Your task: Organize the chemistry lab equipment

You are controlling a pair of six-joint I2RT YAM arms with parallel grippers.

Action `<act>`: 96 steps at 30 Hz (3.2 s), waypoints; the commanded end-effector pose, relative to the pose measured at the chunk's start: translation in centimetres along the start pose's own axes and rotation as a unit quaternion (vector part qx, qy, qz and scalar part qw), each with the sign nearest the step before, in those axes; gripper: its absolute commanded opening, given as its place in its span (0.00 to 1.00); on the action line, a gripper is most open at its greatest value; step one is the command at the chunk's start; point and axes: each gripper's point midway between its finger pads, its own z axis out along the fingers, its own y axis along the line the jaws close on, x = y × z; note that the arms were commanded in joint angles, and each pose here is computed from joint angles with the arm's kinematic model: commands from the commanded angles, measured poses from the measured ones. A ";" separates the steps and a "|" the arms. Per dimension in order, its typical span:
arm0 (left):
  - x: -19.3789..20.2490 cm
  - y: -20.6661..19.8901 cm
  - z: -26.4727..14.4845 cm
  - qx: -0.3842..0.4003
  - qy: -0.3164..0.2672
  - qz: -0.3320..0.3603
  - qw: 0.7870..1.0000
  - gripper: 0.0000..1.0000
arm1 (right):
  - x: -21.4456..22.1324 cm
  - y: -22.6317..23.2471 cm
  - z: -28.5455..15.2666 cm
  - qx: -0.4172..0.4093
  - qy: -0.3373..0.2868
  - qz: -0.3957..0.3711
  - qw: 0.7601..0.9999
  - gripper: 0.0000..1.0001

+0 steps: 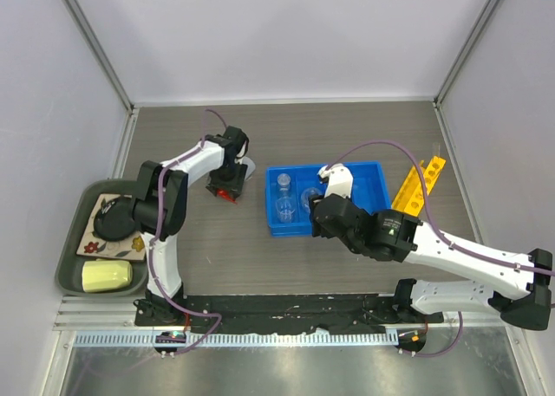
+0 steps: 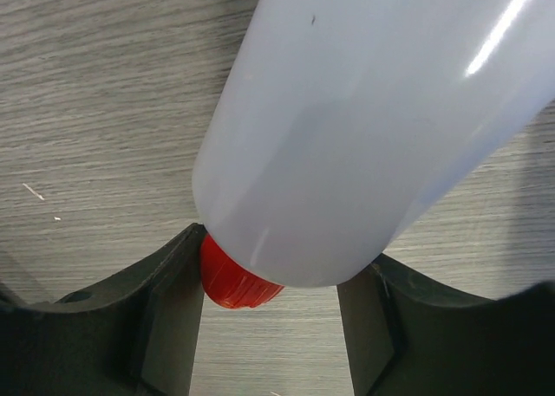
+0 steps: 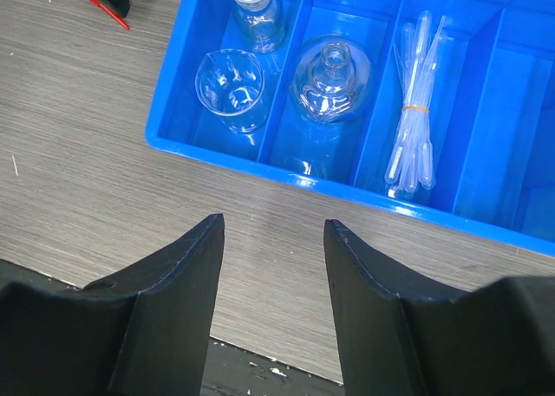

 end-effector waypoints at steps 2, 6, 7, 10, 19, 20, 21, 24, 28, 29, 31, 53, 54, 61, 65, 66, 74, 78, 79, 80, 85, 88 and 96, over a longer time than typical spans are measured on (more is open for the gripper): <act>0.3 0.2 -0.6 0.001 -0.013 -0.018 1.000 0.49 | -0.9 0.9 -0.4 -0.020 -0.019 0.026 0.999 0.55; 0.8 0.4 -1.4 -0.002 -0.016 -0.030 0.999 0.40 | -1.0 1.2 -0.6 -0.025 -0.021 0.029 0.999 0.55; 0.9 0.4 -1.6 -0.003 -0.017 -0.035 0.999 0.36 | -1.0 1.3 -0.6 -0.026 -0.021 0.028 0.999 0.55; 1.2 0.7 -2.3 -0.009 -0.018 -0.047 0.999 0.30 | -0.8 1.5 -0.7 -0.028 -0.019 0.027 0.999 0.55; 2.0 0.4 -5.0 -0.027 -0.030 -0.053 0.998 0.21 | -0.6 2.2 -1.4 -0.033 -0.021 0.028 0.999 0.55; 1.8 0.4 -5.9 -0.025 -0.042 -0.054 0.997 0.21 | -0.6 2.2 -1.4 -0.033 -0.022 0.028 0.999 0.55; 1.8 0.4 -6.4 -0.028 -0.047 -0.057 0.997 0.21 | -0.6 2.2 -1.5 -0.034 -0.023 0.029 0.999 0.55; 1.5 -0.1 -8.8 -0.023 -0.073 -0.053 0.996 0.21 | -0.6 2.5 -1.7 -0.034 -0.022 0.026 0.999 0.55; 1.1 -0.1 -12.2 -0.024 -0.106 -0.054 0.993 0.21 | -0.8 2.6 -1.9 -0.031 -0.025 0.023 0.999 0.55; 1.1 0.0 -12.9 -0.023 -0.112 -0.056 0.992 0.21 | -1.0 2.7 -2.1 -0.032 -0.029 0.025 0.999 0.55; 0.8 0.2 -15.1 -0.020 -0.136 -0.062 0.989 0.21 | -1.2 2.4 -2.2 -0.025 -0.032 0.025 0.999 0.55; -3.8 -24.3 -30.9 0.469 -0.222 -0.117 0.847 0.20 | -7.4 -4.9 -9.8 0.040 -0.099 0.087 0.990 0.55; -4.6 -25.6 -32.2 0.500 -0.227 -0.129 0.826 0.20 | -7.5 -5.1 -10.0 0.042 -0.101 0.088 0.990 0.55; -6.0 -32.1 -34.0 0.616 -0.218 -0.168 0.738 0.22 | -8.0 -6.0 -11.1 0.036 -0.108 0.102 0.988 0.54; -6.6 -34.6 -34.5 0.656 -0.217 -0.181 0.699 0.22 | -8.6 -6.7 -11.9 0.038 -0.115 0.101 0.987 0.55; -6.7 -35.0 -34.5 0.660 -0.217 -0.185 0.695 0.22 | -8.7 -6.7 -12.0 0.039 -0.115 0.100 0.988 0.54; -7.7 -37.7 -31.9 0.669 -0.222 -0.246 0.665 0.22 | -9.7 -7.4 -13.0 0.040 -0.125 0.100 0.986 0.54; -7.6 -38.0 -30.3 0.659 -0.217 -0.289 0.660 0.22 | -9.4 -7.7 -13.0 0.042 -0.124 0.100 0.986 0.55; -7.8 -37.9 -30.1 0.654 -0.222 -0.302 0.658 0.22 | -9.2 -7.8 -12.9 0.044 -0.123 0.098 0.987 0.55; -7.3 -38.2 -29.7 0.652 -0.218 -0.307 0.658 0.22 | -9.2 -7.9 -12.9 0.045 -0.123 0.099 0.986 0.55; -5.9 -39.3 -29.6 0.652 -0.210 -0.332 0.649 0.22 | -8.9 -7.9 -12.8 0.044 -0.120 0.098 0.987 0.55; -5.3 -39.7 -29.8 0.663 -0.207 -0.349 0.630 0.23 | -8.9 -7.8 -12.9 0.040 -0.119 0.101 0.987 0.55; -4.1 -41.5 -28.4 0.680 -0.160 -0.394 0.597 0.22 | -8.8 -8.0 -13.1 0.036 -0.121 0.102 0.987 0.55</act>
